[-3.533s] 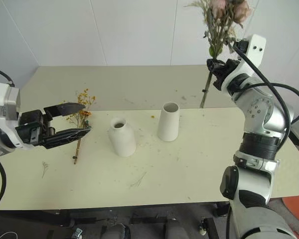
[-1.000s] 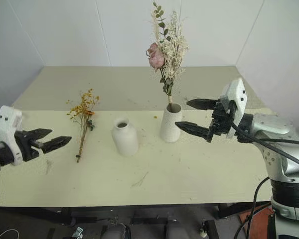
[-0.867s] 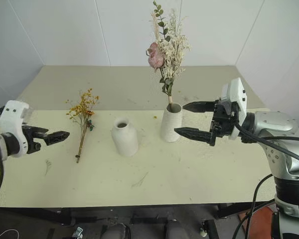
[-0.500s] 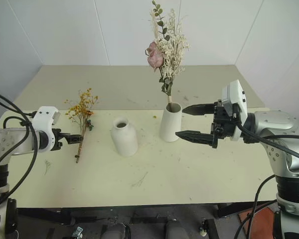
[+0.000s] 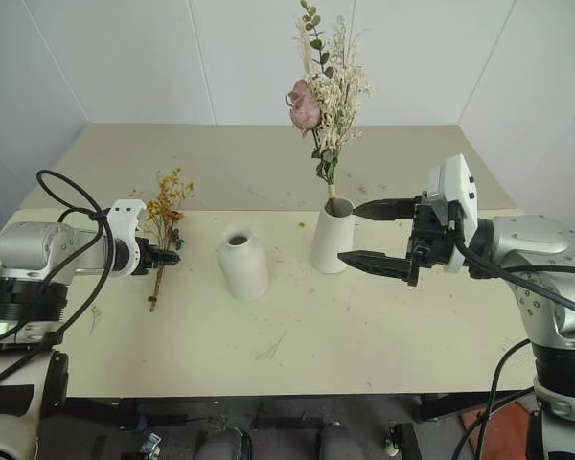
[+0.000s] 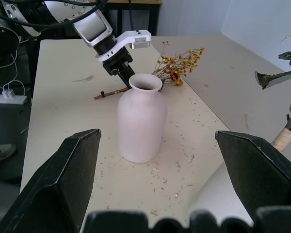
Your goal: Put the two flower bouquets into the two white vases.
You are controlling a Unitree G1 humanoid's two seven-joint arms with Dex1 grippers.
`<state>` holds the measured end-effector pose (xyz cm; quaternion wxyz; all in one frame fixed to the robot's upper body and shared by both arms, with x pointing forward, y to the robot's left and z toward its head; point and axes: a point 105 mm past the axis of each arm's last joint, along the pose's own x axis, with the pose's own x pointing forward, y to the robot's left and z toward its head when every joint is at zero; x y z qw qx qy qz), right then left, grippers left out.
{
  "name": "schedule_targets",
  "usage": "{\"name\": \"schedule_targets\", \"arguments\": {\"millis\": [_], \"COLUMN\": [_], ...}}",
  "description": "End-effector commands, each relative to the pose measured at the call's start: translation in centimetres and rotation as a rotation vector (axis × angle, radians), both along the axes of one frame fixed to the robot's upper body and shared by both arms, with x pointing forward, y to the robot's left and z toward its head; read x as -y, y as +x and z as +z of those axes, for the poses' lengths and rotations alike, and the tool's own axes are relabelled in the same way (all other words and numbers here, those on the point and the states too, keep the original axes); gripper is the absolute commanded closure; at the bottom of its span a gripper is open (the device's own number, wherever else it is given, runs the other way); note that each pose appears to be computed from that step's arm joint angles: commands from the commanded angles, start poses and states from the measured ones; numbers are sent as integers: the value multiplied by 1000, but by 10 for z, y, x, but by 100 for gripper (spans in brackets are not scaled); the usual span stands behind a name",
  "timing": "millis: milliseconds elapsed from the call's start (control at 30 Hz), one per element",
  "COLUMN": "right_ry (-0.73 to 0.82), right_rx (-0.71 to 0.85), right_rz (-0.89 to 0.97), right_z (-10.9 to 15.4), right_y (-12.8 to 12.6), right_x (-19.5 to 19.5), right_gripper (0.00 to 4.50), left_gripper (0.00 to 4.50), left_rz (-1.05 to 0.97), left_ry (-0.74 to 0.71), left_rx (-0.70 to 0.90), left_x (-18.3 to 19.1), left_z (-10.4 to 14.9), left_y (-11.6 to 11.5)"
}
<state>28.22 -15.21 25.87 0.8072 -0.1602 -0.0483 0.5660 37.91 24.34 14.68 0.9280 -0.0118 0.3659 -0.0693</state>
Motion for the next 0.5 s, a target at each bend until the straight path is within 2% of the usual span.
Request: {"name": "schedule_targets", "arguments": {"millis": [33,200,367,500], "right_ry": [23,34,37,37], "right_rx": [56,60,58,52], "right_rz": [3,-11,-25,-34], "right_z": [11,12,12,9], "right_y": [-6,-6,-5,-5], "right_x": [-1,0,2,2], "right_gripper": [0,0,0,0], "left_gripper": [279,440,446,446], "left_rz": [2,12,45,8], "left_ry": [9,-1,-6,-38], "left_rx": [44,37,30,167], "left_x": [-4,-7,-19,-18], "left_z": [13,11,9,29], "left_y": [5,3,-3,-5]}}
